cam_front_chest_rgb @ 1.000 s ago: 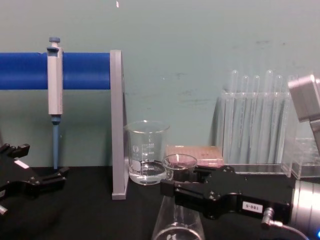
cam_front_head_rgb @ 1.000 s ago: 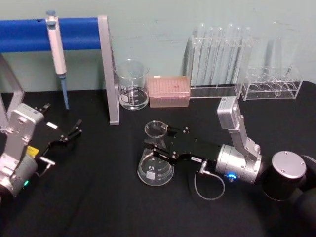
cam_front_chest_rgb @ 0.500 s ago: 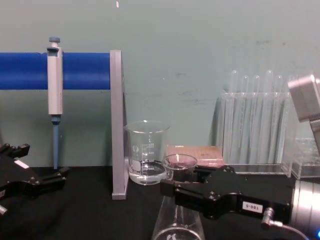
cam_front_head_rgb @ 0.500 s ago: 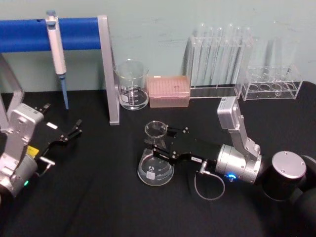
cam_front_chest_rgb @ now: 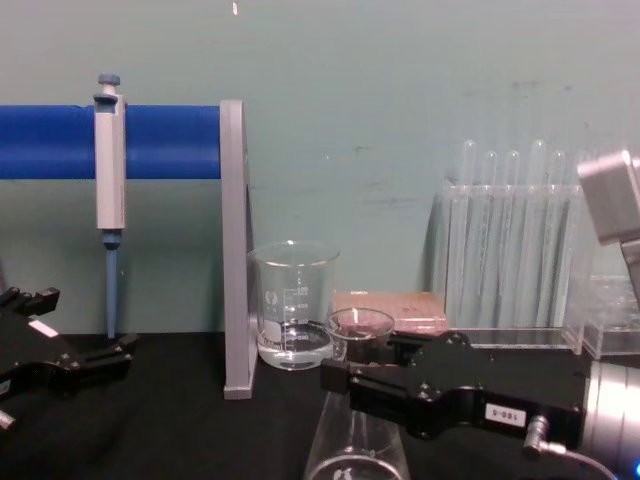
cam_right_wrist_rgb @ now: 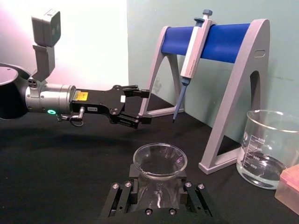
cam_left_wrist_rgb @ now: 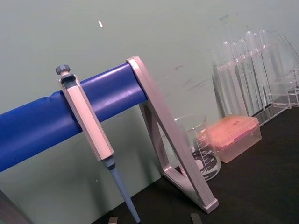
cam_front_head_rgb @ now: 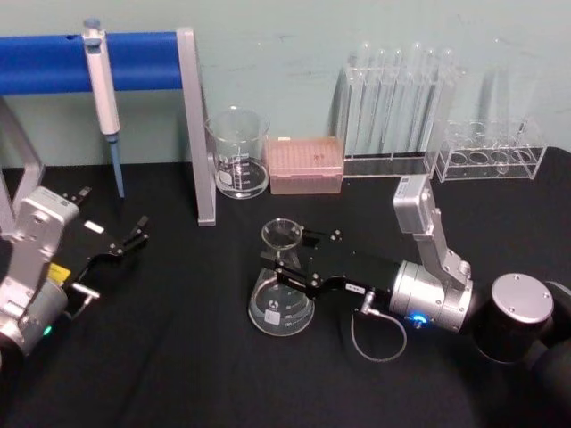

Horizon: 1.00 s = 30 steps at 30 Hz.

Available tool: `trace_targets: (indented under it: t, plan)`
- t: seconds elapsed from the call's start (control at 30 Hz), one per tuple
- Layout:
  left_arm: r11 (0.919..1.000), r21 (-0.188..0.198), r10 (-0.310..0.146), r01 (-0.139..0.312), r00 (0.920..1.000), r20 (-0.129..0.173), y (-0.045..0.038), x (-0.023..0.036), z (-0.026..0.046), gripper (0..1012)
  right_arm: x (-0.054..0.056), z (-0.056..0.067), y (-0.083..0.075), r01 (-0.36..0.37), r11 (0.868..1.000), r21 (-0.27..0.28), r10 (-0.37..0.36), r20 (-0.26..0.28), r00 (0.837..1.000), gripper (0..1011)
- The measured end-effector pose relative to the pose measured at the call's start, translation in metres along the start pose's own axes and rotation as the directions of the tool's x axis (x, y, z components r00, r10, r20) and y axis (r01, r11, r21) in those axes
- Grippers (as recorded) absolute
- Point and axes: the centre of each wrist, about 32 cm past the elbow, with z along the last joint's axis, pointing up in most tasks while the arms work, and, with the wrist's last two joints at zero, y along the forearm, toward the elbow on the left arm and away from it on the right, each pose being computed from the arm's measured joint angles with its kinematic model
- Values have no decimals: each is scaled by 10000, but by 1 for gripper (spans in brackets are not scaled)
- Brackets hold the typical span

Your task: Grasp the erlenmeyer flask with one hand, shake it three times, then place it back.

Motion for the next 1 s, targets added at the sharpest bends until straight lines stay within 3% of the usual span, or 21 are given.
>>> trace_targets:
  t: [0.27, 0.7, 1.0]
  plan:
    - [10000, 0, 0, 0, 10000, 0, 0, 0, 0, 1001, 2, 53, 0, -37, 9994, 342, 33, 129, 9999, 457]
    - [10000, 0, 0, 0, 10000, 0, 0, 0, 0, 1001, -12, 357, 16, -51, 9935, 1134, -34, 747, 9972, 456]
    - [10000, 0, -1, 1, 10000, 0, 0, 0, 0, 1001, -24, 407, 51, -144, 9929, 1184, 55, 754, 9971, 457]
